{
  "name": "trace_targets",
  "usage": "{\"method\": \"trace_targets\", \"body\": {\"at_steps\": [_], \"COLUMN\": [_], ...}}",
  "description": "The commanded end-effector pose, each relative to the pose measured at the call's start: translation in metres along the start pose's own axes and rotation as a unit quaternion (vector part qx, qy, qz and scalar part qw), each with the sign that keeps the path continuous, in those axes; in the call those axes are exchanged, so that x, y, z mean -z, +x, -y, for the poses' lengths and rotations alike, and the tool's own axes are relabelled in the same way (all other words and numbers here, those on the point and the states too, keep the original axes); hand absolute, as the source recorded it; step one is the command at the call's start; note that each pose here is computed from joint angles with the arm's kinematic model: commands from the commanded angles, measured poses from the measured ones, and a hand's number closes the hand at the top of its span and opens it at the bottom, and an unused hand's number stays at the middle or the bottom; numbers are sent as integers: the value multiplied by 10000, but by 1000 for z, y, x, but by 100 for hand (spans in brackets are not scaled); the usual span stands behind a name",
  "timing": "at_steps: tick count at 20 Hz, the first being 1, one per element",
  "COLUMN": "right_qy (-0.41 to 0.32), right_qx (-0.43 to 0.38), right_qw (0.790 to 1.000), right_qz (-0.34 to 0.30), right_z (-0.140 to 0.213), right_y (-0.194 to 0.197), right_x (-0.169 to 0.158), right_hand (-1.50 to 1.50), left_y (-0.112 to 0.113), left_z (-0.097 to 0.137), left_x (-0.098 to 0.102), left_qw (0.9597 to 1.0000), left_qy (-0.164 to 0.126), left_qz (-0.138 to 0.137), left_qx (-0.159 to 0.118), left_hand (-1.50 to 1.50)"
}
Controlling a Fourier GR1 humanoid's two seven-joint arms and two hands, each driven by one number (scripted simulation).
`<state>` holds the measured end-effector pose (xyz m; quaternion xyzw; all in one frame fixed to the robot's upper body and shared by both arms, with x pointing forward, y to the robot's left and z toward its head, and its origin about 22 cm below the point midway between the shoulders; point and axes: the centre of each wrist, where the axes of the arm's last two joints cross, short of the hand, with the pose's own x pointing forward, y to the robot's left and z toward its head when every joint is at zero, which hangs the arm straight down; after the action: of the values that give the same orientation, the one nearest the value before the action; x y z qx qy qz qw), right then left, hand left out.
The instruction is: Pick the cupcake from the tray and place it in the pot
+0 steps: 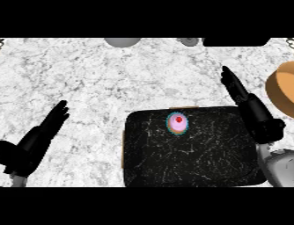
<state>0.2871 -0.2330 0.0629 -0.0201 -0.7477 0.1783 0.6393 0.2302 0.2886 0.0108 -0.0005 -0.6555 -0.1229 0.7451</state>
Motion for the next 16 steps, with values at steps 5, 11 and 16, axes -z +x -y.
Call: {"method": "trace_targets", "body": {"at_steps": [5,11,16], "right_qy": [469,-362,205], "right_qx": [818,-1712,-1958], "right_qw": [9856,9818,9685], "right_qz": [1403,745,1527], "right_z": [78,120,117], "right_y": [64,13,21], "right_x": [17,-22,-41], "right_hand": [150,-150,-150], "left_y": [65,86,68], "left_z": [-21,-2,-21], "left_x": [40,51,64], "left_qw": [9804,9745,9768], "left_qy": [1290,1491,1482], "left_qz": [1458,1546,1383], "left_qx": [-293,-647,-698], "left_hand": [0,0,0]}}
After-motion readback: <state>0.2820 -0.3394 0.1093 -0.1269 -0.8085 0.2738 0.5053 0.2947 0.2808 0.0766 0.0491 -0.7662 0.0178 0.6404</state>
